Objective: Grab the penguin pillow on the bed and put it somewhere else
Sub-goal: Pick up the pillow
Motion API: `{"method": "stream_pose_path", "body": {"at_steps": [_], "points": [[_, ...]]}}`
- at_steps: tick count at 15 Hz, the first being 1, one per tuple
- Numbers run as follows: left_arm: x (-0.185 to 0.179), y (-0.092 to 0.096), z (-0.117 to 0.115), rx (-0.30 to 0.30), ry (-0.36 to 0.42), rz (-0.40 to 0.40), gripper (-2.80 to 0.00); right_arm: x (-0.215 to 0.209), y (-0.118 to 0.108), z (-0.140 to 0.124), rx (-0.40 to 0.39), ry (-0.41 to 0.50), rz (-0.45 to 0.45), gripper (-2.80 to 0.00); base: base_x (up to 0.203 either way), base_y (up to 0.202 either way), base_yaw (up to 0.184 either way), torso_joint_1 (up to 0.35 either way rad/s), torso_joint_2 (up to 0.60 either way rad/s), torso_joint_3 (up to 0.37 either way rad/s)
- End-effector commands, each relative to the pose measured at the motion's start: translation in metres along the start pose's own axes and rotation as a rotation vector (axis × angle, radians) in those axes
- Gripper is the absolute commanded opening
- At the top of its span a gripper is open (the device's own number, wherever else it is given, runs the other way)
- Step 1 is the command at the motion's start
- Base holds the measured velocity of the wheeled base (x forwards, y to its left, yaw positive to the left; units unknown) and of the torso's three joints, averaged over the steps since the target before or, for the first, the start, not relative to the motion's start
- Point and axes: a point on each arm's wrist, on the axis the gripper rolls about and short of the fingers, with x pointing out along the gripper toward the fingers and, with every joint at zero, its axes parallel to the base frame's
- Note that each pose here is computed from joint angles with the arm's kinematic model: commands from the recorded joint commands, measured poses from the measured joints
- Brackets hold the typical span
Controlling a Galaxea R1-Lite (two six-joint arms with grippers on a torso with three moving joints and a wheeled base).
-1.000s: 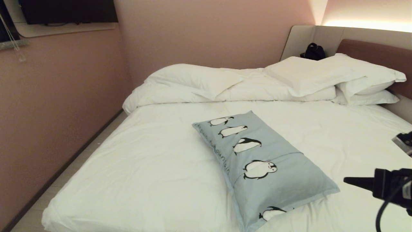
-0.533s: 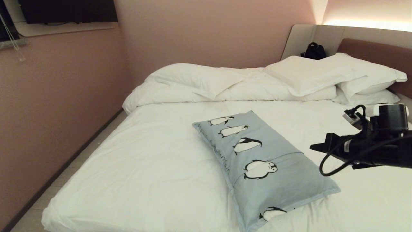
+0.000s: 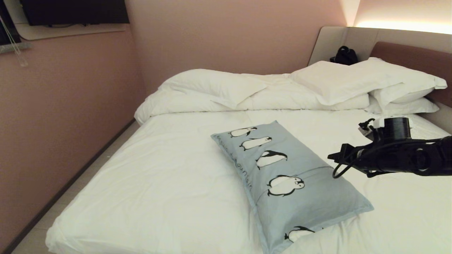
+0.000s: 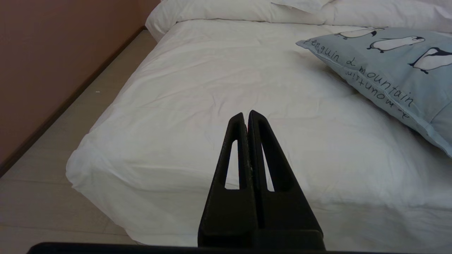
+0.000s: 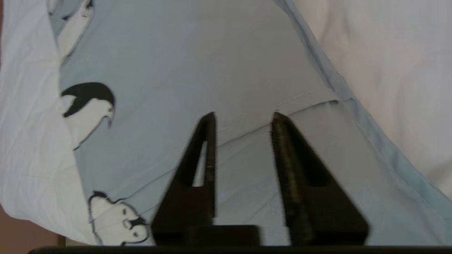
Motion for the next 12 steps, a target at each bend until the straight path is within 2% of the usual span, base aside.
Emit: {"method": "stream_pose_path", "body": {"at_steps": [1, 6, 9, 12], "points": [[0.000, 0.000, 0.000, 0.000, -0.001, 0.000, -2.80, 0.019, -0.013, -0.008, 0.015, 0.042, -0.022, 0.00, 0.000, 0.000, 0.000, 0.000, 0.00, 0.000], [0.000, 0.000, 0.000, -0.001, -0.001, 0.000, -2.80, 0.035, -0.028, 0.007, -0.022, 0.014, -0.014, 0.00, 0.000, 0.000, 0.000, 0.000, 0.00, 0.000], [0.000, 0.000, 0.000, -0.001, -0.001, 0.000, -2.80, 0.040, -0.032, 0.019, -0.024, 0.017, 0.091, 0.00, 0.000, 0.000, 0.000, 0.000, 0.00, 0.000], [0.000, 0.000, 0.000, -0.001, -0.001, 0.000, -2.80, 0.057, -0.043, 0.022, -0.017, 0.037, 0.140, 0.00, 0.000, 0.000, 0.000, 0.000, 0.00, 0.000]]}}
